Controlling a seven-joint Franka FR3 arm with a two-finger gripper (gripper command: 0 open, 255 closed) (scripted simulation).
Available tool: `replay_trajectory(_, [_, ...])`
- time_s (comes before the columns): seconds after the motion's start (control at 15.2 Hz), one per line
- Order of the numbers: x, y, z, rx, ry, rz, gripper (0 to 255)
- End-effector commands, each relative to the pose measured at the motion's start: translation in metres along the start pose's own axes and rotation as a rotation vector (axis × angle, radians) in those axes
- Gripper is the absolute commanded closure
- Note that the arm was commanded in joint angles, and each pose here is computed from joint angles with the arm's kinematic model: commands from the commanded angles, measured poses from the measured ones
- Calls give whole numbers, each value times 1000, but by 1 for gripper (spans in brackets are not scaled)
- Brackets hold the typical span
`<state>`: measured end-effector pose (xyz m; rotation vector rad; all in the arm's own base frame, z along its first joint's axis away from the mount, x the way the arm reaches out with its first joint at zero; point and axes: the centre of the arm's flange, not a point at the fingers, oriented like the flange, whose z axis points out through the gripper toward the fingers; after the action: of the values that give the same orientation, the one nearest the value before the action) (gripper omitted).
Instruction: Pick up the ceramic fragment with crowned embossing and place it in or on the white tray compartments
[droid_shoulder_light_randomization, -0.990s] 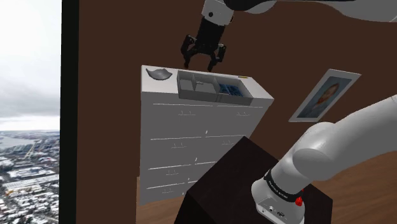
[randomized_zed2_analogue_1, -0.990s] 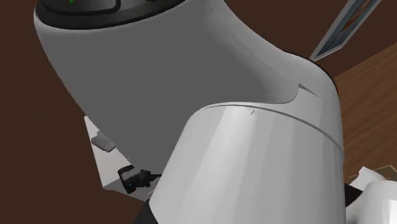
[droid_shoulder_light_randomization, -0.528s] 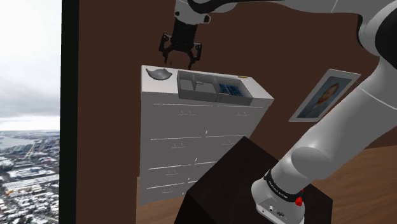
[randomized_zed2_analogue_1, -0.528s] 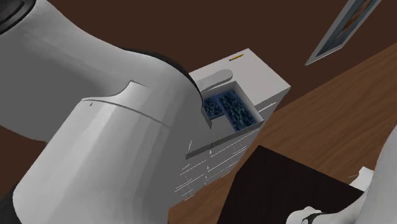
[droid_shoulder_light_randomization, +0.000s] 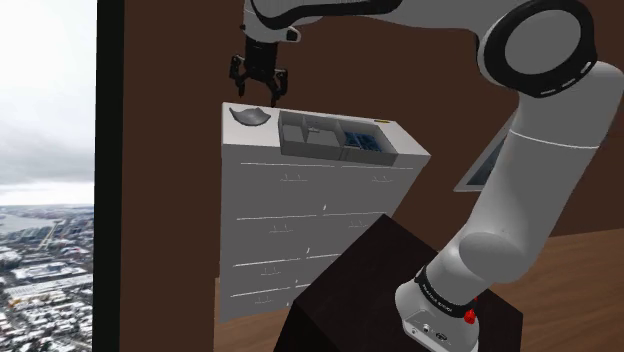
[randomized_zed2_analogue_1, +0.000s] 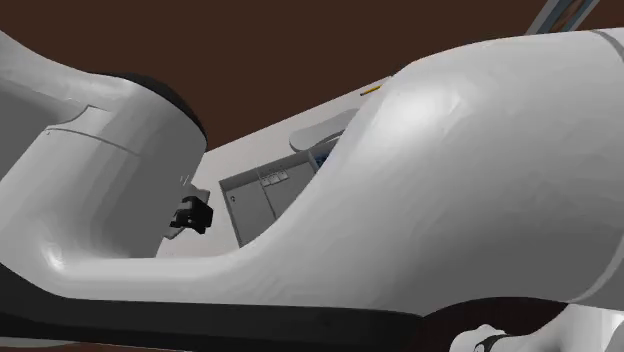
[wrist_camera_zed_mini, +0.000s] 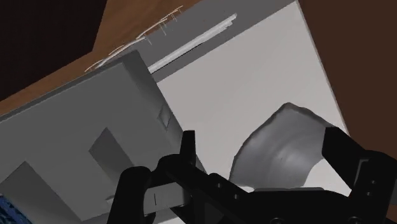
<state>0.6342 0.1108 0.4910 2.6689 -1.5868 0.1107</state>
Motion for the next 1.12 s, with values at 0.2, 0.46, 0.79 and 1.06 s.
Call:
replay_trajectory(0.2, [30,-34,22,-23,8,122,0])
replay_trajectory(0.46, [31,-34,43,-23,8,122,0])
replay_trajectory(0.79, [31,-33,56,-23,8,122,0])
replay_trajectory(1.06, [31,-33,56,-23,8,122,0])
